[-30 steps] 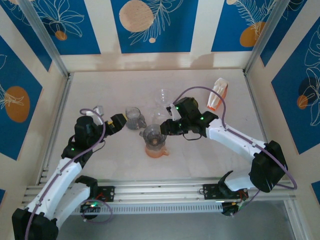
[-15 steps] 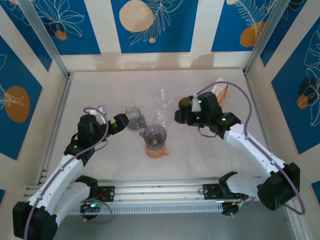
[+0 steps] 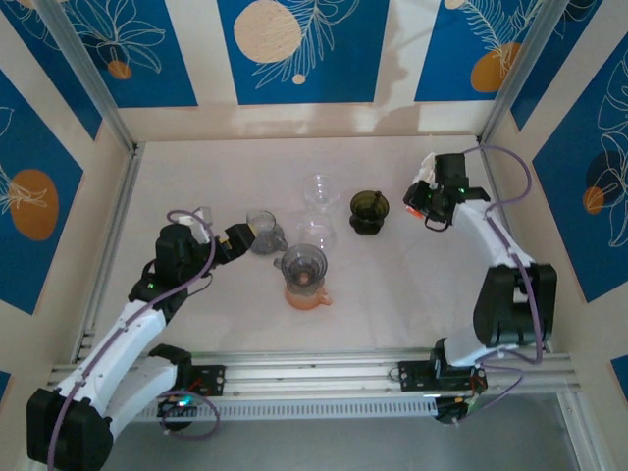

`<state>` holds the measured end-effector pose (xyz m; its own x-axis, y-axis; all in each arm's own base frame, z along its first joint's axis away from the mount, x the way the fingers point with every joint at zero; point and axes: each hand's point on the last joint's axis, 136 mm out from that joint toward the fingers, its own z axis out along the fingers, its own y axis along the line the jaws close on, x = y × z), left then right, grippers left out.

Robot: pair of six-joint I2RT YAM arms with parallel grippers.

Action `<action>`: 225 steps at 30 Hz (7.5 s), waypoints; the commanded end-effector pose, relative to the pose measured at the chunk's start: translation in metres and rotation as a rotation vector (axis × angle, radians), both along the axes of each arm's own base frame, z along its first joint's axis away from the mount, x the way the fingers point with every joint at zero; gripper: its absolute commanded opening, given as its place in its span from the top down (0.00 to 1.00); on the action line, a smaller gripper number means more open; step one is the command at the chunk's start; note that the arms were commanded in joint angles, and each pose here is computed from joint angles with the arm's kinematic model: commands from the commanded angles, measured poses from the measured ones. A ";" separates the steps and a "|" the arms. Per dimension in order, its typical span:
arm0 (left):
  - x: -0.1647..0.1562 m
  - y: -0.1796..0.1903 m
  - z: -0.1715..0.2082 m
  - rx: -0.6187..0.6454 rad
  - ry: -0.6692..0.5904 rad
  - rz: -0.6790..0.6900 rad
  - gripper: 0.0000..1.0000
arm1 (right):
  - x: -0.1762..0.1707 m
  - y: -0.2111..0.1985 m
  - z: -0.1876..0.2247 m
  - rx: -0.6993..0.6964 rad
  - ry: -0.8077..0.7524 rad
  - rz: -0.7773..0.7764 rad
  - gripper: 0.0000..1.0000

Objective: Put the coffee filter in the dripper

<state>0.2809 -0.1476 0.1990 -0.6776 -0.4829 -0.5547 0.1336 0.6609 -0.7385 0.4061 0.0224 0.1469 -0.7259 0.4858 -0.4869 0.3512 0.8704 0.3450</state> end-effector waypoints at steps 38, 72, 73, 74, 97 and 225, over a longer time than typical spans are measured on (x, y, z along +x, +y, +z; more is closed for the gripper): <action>0.010 -0.005 -0.015 0.024 0.018 -0.009 0.00 | 0.067 -0.068 -0.053 -0.234 0.040 0.041 0.85; 0.012 -0.006 -0.011 0.015 0.010 -0.012 0.00 | 0.065 -0.014 -0.035 -0.354 -0.117 0.311 1.00; 0.012 -0.006 -0.011 0.014 0.010 -0.013 0.00 | 0.064 -0.013 -0.034 -0.352 -0.117 0.315 1.00; 0.012 -0.007 -0.011 0.013 0.009 -0.014 0.00 | 0.064 -0.012 -0.034 -0.353 -0.119 0.318 1.00; 0.011 -0.007 -0.009 0.001 0.005 -0.015 0.00 | 0.050 -0.007 -0.045 -0.320 -0.083 0.309 0.73; -0.015 -0.019 0.018 -0.017 0.025 -0.117 0.00 | -0.183 0.192 0.163 0.120 -0.245 0.852 1.00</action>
